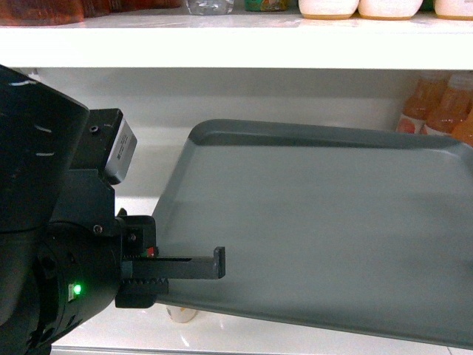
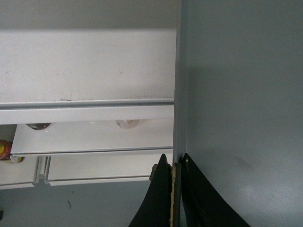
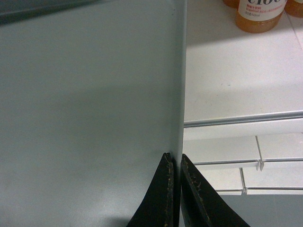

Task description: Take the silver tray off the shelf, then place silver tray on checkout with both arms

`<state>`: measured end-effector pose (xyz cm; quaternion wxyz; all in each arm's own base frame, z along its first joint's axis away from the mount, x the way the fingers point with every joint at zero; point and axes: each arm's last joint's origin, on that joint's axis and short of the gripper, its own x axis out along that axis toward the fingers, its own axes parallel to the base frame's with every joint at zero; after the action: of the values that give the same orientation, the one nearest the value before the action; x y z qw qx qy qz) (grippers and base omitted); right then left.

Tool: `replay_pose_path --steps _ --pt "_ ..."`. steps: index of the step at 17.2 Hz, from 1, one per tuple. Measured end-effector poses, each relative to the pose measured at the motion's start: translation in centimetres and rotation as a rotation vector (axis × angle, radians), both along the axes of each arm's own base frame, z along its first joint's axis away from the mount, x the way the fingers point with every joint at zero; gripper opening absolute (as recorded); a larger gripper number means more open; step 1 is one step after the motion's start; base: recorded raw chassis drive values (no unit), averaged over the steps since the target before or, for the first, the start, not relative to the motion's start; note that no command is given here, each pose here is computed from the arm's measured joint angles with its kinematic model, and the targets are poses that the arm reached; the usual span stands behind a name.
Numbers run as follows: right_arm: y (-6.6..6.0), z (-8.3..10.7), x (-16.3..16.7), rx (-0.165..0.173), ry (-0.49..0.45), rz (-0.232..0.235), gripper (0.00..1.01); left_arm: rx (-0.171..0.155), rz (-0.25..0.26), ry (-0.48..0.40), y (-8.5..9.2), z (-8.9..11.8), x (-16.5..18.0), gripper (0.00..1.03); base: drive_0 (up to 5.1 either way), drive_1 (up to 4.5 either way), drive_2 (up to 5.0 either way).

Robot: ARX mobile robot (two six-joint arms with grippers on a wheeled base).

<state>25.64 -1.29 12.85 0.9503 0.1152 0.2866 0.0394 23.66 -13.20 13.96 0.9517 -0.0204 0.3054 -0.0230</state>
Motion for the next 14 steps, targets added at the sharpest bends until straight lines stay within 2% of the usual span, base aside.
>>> replay_pose_path --steps 14 --pt "0.0 -0.01 0.04 0.0 0.002 0.0 0.03 0.002 0.003 -0.001 0.0 -0.02 0.01 0.03 0.0 0.0 0.0"
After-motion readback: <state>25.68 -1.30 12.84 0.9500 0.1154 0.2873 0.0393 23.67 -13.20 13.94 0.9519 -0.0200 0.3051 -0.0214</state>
